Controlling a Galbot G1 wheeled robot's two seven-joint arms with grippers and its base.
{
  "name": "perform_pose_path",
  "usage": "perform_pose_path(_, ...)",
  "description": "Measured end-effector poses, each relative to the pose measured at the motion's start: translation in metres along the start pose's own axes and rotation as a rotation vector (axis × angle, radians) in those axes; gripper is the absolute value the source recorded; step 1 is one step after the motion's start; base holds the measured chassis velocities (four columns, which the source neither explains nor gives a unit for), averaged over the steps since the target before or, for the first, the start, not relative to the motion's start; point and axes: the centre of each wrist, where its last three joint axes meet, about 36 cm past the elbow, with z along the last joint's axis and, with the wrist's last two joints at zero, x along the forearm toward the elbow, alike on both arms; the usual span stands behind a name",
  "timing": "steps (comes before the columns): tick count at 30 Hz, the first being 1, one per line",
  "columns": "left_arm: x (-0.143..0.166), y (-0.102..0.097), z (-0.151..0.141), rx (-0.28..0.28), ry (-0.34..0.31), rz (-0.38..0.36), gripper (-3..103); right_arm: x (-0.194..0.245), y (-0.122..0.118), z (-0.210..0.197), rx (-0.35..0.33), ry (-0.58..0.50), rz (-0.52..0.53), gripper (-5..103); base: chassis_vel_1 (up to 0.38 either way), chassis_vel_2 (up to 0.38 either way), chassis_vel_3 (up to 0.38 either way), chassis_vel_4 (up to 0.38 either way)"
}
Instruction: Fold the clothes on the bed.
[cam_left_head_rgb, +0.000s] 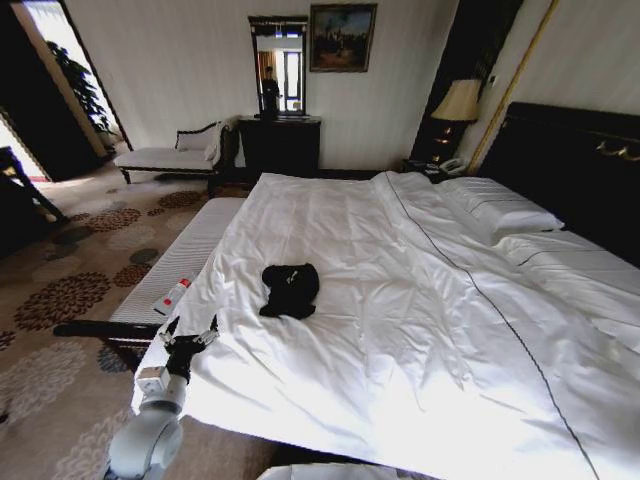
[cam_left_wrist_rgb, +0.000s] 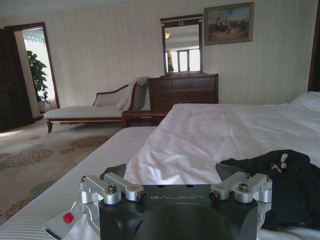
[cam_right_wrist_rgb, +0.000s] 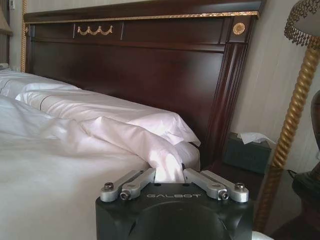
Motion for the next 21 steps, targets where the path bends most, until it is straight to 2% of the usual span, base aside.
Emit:
perform_pose_path(1,0.000,0.000,0.000,0.000,0.001,0.001,100,0.002,0.000,0.002,0.001,0.002,0.001,9,0.000,0.000,0.000,0.000)
perform_pose_path(4,0.001,0.000,0.000,-0.001,0.001,0.001,100,0.003,0.000,0.004,0.004,0.001,0.001,9,0.000,0.000,0.000,0.000)
perform_pose_path(5,0.001,-0.001,-0.001,-0.001,0.000,0.002,100,0.005,0.000,0.007,0.010,0.000,0.000,20,0.000,0.000,0.000,0.000)
perform_pose_path(7,0.002,-0.001,-0.002,-0.002,-0.002,0.004,100,0.007,-0.002,0.008,0.012,-0.008,0.001,30,0.000,0.000,0.000,0.000)
perform_pose_path(8,0.002,-0.001,-0.002,-0.002,-0.002,0.004,100,0.007,-0.002,0.008,0.012,-0.008,0.001,30,0.000,0.000,0.000,0.000)
perform_pose_path(10,0.004,-0.001,-0.002,-0.004,-0.002,0.004,100,0.008,-0.004,0.009,0.022,-0.032,-0.011,42,0.000,0.000,0.000,0.000)
perform_pose_path(13,0.005,-0.002,-0.002,-0.005,-0.001,0.004,100,0.010,-0.006,0.009,0.027,-0.043,-0.013,47,0.000,0.000,0.000,0.000)
perform_pose_path(16,0.006,-0.002,-0.002,-0.007,-0.001,0.005,100,0.011,-0.010,0.008,0.028,-0.052,-0.008,63,0.000,0.000,0.000,0.000)
perform_pose_path(18,0.006,-0.002,-0.003,-0.007,-0.001,0.005,100,0.011,-0.011,0.007,0.028,-0.055,-0.007,63,0.000,0.000,0.000,0.000)
perform_pose_path(21,0.006,-0.002,-0.003,-0.007,0.000,0.005,100,0.012,-0.012,0.002,0.022,-0.079,-0.008,80,0.000,0.000,0.000,0.000)
